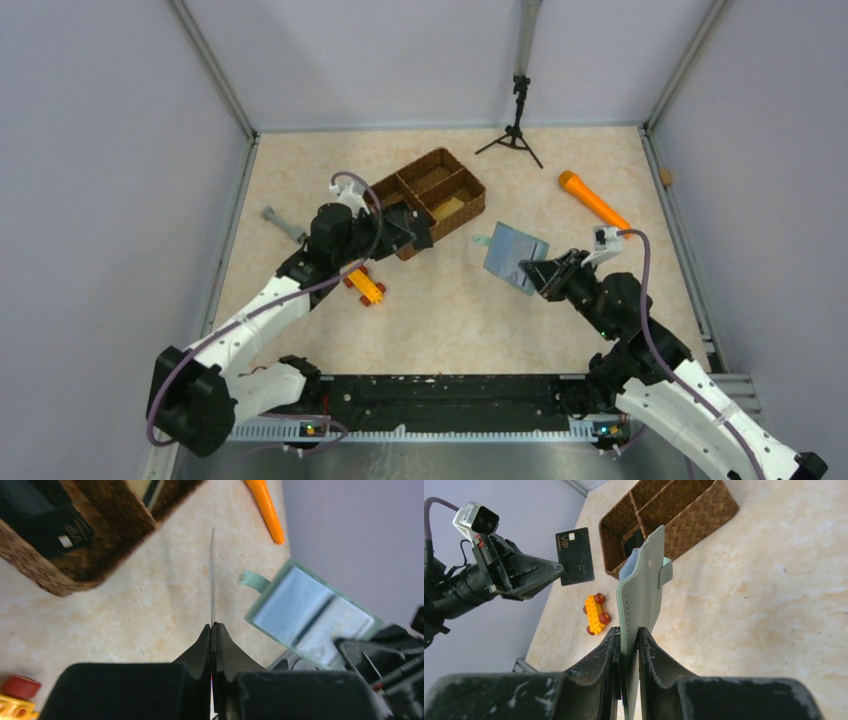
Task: Take the credit cards out of the card holder
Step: Remove the credit card from the card holder, then place the credit card in the storage box.
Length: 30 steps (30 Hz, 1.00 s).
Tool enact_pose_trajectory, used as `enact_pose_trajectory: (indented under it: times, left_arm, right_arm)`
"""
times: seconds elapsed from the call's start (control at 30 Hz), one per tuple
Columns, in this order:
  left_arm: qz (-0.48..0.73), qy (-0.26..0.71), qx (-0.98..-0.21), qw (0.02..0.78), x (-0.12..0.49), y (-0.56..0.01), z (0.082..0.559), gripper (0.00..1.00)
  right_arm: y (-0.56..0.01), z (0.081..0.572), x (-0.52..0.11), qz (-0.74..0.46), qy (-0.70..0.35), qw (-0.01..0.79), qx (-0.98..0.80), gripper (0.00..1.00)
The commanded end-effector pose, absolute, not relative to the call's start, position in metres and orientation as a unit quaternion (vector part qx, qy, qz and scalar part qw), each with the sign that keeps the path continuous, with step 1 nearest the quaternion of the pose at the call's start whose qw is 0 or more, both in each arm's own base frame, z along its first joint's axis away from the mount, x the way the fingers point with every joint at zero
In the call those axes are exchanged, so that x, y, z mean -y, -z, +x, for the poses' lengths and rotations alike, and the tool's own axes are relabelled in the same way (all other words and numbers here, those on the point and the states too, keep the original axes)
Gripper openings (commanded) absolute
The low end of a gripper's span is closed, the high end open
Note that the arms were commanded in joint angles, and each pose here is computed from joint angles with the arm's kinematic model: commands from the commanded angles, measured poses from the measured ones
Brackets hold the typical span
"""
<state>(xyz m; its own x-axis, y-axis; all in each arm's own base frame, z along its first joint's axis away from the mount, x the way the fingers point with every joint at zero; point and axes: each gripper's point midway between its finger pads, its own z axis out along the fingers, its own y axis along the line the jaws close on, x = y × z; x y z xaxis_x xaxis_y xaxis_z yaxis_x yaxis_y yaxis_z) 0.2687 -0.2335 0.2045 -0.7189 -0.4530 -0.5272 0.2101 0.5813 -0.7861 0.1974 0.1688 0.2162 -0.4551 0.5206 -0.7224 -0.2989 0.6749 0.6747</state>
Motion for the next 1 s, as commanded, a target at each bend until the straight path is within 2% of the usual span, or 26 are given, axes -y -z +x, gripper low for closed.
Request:
enact_pose_trajectory:
  times: [0.0, 0.43, 0.9, 0.93, 0.97]
  left_arm:
    - [-0.121, 0.375, -0.825, 0.404, 0.211, -0.202, 0.319, 0.00]
    - [-0.198, 0.345, -0.834, 0.383, 0.203, -0.174, 0.428, 0.00]
    - [-0.228, 0.266, -0.867, 0.354, 0.185, -0.125, 0.444, 0.00]
    - [-0.230, 0.254, -0.874, 0.344, 0.181, -0.118, 0.443, 0.01]
    - [-0.224, 0.252, -0.877, 0.343, 0.181, -0.116, 0.444, 0.08]
  right_arm:
    - [-0.247, 0.213, -0.145, 0.082, -0.340, 0.581, -0.735, 0.00]
    - [-0.265, 0.220, -0.141, 0.072, -0.329, 0.615, -0.712, 0.00]
    - [-0.256, 0.221, -0.139, 0.056, -0.306, 0.613, -0.726, 0.00]
    - [-0.256, 0.220, -0.141, 0.055, -0.310, 0.610, -0.727, 0.00]
    - [-0.255, 0.220, -0.143, 0.055, -0.315, 0.607, -0.728, 0.00]
